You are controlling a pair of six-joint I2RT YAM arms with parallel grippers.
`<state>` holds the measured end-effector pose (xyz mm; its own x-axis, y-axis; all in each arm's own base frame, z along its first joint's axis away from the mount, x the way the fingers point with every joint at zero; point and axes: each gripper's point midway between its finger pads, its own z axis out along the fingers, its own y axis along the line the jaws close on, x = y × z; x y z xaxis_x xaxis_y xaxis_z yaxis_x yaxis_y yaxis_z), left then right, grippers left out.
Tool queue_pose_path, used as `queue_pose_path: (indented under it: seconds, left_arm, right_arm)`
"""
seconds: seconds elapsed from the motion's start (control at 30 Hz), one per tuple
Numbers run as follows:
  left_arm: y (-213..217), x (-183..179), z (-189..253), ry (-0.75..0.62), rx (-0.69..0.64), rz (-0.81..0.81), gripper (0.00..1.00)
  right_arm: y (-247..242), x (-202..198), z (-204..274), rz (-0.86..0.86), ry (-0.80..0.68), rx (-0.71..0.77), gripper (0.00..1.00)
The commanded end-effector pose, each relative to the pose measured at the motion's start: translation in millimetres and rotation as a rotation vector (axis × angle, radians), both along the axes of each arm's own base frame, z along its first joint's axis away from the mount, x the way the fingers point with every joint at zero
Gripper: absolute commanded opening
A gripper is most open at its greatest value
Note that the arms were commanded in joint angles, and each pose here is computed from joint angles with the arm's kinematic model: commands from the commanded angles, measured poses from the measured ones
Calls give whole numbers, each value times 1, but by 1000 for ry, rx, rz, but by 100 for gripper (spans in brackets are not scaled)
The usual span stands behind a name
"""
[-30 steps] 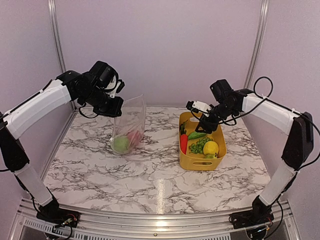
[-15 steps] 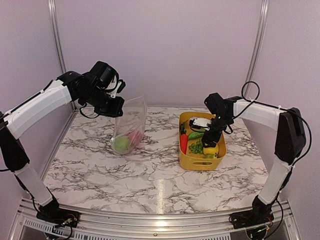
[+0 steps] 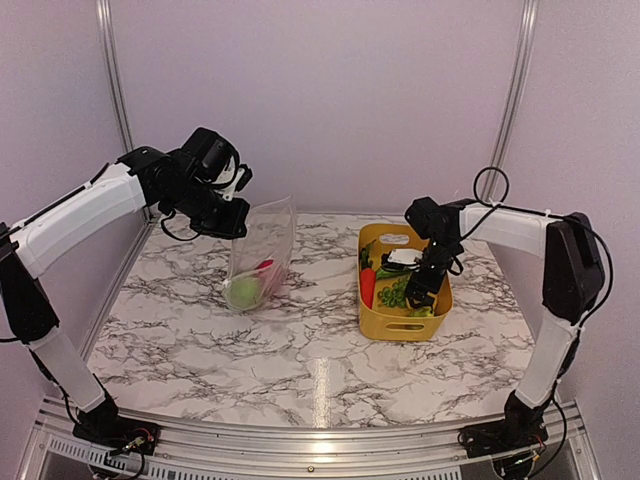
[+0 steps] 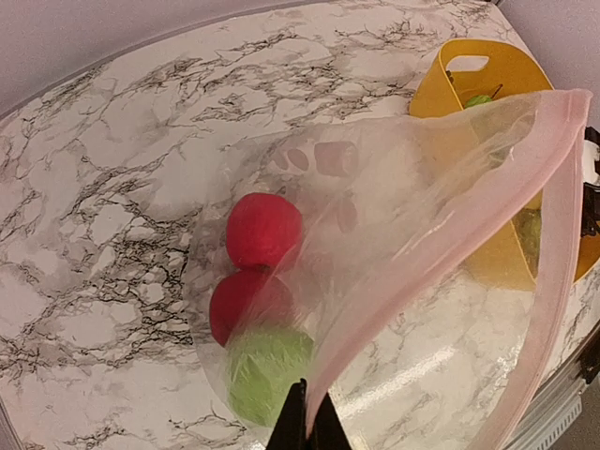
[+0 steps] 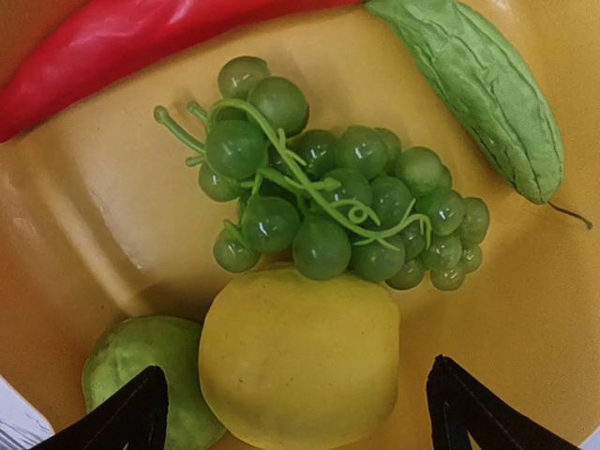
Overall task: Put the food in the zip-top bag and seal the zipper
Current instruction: Pick up the fake fruit from the bin.
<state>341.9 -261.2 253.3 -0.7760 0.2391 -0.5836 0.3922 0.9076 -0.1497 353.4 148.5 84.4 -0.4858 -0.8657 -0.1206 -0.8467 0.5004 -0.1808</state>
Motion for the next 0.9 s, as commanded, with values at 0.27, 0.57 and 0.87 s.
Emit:
queue_pose_path:
  seconds: [0.27,0.57,0.87]
  left_arm:
    - [-1,-1,-7,12,-7,-7,0]
    - [-1,-2,-9,17,-8,-8,0]
    - [-3,-3,-11,23,-16,-10,0]
  right_arm:
    - [-13,-8,-26,-81,110,-38,89]
    - [0,8,3,-78,50,27,58]
    - [33,25,48,-42,-32,179,50]
